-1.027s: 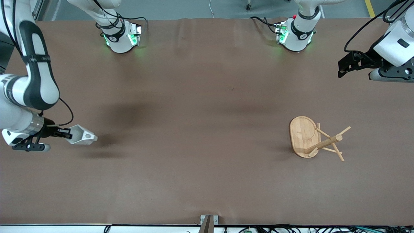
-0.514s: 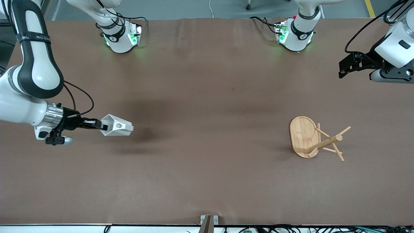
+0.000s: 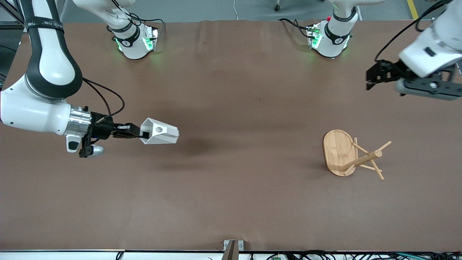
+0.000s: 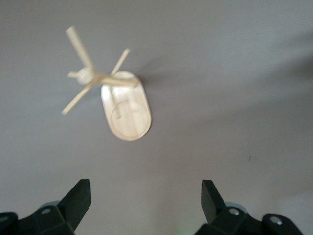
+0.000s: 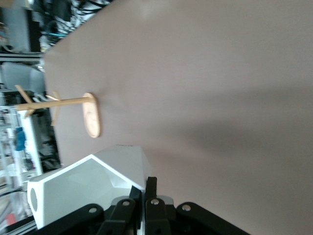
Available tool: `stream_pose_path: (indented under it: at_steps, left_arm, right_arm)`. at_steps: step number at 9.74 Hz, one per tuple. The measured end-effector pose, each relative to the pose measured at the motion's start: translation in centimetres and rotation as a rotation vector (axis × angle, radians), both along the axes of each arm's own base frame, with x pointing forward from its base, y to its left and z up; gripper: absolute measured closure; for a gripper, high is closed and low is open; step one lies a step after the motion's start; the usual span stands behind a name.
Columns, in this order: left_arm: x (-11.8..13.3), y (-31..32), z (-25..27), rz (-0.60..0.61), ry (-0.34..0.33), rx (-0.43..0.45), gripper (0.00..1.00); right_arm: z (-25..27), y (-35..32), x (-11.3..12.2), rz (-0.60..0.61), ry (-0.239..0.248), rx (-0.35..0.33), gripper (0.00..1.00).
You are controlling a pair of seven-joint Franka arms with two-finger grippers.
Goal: Hang cup on rack
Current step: 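Lift the cup with the right gripper while the left gripper approaches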
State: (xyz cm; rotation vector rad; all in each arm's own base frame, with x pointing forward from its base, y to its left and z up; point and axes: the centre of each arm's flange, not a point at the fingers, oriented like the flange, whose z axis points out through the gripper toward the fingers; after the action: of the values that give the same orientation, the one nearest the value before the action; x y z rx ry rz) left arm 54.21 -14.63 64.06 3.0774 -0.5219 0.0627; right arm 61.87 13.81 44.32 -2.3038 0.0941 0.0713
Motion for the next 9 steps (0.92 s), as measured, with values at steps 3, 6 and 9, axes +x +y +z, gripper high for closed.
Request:
stream_pose_path:
  at_steps: [3,6,9]
  left_arm:
    - [-1.5,-9.1,-0.2,-0.187,-0.077,-0.037,0.00]
    - [-1.7,-16.8,-3.1,-0.358,-0.125,-0.102,0.00]
    - [-2.3,-19.9,-4.7,-0.522,-0.120,-0.126,0.00]
  right_arm:
    - [2.3,1.4,0.7,-0.106,0.026,0.245,0.95]
    - [3.1,4.9,0.1,-0.100,0.055,0.357,0.95]
    - [3.5,9.2,-1.2,-0.059,0.092,0.418,0.95]
